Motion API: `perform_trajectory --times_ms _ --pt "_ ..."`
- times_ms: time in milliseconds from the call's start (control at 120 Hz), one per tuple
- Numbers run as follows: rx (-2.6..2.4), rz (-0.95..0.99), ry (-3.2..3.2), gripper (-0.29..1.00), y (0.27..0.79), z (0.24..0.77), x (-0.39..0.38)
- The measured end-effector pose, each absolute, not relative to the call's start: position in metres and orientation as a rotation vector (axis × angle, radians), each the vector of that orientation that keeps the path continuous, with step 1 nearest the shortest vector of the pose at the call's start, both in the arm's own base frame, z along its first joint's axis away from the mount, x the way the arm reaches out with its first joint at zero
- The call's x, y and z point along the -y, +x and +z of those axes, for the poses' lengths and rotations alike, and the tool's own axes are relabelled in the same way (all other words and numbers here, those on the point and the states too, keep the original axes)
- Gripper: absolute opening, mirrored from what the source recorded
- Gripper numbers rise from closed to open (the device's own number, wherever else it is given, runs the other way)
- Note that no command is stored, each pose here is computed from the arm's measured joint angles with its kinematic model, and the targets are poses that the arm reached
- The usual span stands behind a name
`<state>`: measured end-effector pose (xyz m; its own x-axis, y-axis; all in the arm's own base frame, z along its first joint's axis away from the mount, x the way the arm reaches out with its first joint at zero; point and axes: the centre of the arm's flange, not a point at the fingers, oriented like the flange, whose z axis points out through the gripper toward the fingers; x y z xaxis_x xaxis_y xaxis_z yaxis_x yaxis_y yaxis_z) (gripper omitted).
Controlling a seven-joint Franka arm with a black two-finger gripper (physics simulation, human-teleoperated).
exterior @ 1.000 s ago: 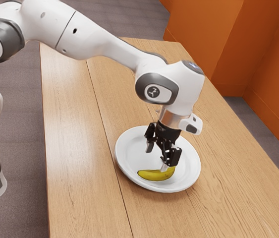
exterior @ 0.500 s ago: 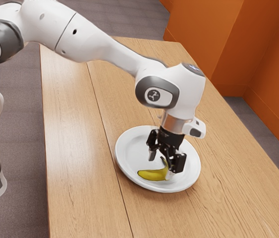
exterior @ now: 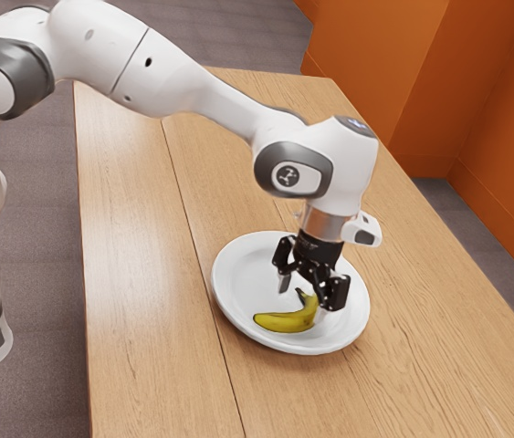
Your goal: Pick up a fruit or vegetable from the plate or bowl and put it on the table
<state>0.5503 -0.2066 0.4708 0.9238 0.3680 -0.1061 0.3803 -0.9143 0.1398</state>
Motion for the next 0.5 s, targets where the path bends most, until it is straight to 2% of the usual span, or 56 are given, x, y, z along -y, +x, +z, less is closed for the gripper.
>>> perform_trajectory --times_ms 500 --pt "-0.66 -0.126 2.912 0.7 0.562 0.455 0.194"
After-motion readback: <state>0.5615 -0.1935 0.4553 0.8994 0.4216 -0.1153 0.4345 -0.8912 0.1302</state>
